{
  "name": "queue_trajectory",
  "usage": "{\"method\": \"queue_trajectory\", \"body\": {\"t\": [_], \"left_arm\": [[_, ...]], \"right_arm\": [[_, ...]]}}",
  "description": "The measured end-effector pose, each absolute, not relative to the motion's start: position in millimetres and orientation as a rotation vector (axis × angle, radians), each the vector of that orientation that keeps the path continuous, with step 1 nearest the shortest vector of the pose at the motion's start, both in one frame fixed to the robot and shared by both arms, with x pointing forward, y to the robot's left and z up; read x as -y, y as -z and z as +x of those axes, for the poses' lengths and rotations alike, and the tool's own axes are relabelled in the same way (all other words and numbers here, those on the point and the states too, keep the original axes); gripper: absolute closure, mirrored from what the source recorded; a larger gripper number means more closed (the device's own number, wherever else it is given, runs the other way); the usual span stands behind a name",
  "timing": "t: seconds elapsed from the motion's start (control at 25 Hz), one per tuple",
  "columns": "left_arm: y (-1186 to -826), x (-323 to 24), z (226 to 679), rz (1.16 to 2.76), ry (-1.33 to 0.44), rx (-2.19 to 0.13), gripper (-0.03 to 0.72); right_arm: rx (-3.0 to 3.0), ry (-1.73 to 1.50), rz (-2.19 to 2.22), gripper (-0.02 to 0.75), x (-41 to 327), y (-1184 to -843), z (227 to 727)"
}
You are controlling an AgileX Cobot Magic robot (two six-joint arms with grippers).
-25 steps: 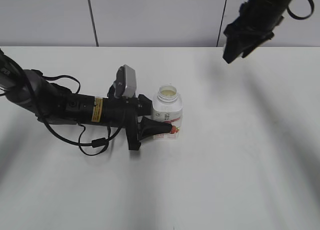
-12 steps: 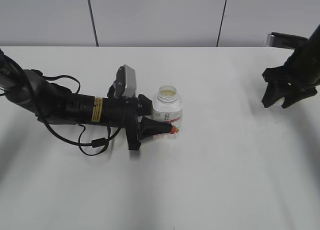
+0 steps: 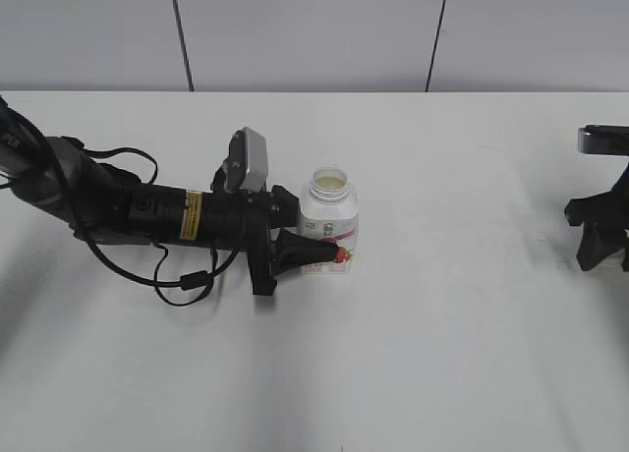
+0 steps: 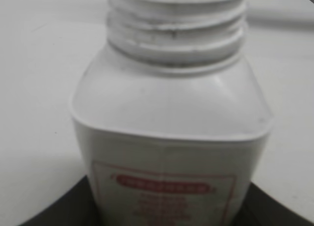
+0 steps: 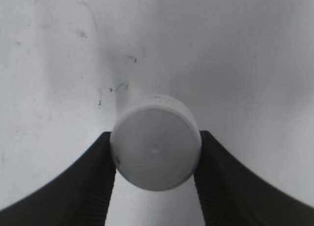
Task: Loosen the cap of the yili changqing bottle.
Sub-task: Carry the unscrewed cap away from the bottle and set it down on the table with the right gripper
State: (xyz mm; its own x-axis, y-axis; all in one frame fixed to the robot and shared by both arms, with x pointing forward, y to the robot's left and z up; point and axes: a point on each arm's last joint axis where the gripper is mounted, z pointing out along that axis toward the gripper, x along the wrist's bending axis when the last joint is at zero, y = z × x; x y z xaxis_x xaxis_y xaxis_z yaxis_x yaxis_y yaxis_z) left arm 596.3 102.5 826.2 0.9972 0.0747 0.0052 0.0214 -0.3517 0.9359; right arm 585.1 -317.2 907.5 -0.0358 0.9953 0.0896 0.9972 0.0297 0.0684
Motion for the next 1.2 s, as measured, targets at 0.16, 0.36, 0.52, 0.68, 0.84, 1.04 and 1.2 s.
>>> {"method": "queue_trajectory", "body": {"t": [0.16, 0.36, 0.52, 0.68, 0.84, 1.04, 1.2], "left_arm": [[-826.2, -102.5, 596.3, 1.930, -0.055, -0.069, 0.337], [-826.2, -102.5, 596.3, 1.930, -0.055, -0.069, 0.337], [-826.2, -102.5, 596.3, 1.930, -0.055, -0.069, 0.337], [-826.2, -102.5, 596.3, 1.930, -0.055, -0.069, 0.337], [-826.2, -102.5, 596.3, 1.930, -0.055, -0.069, 0.337], [-826.2, -102.5, 596.3, 1.930, -0.055, -0.069, 0.337], [-826.2, -102.5, 596.3, 1.930, -0.055, -0.069, 0.337]], "right_arm": [[2.269, 0.192, -2.198, 0.346, 318.9, -903.9, 585.7], [2.248, 0.204, -2.233, 0.346, 319.1, -903.0, 586.9], [2.227, 0.174, -2.225, 0.346, 319.1, -892.4, 587.1], [2.220, 0.170, -2.225, 0.346, 319.0, -890.5, 587.0], [2.216, 0.172, -2.228, 0.345, 318.9, -890.5, 587.1], [2.212, 0.175, -2.231, 0.187, 318.7, -890.5, 587.2], [2.199, 0.179, -2.236, 0.178, 318.3, -890.6, 587.1]]}}
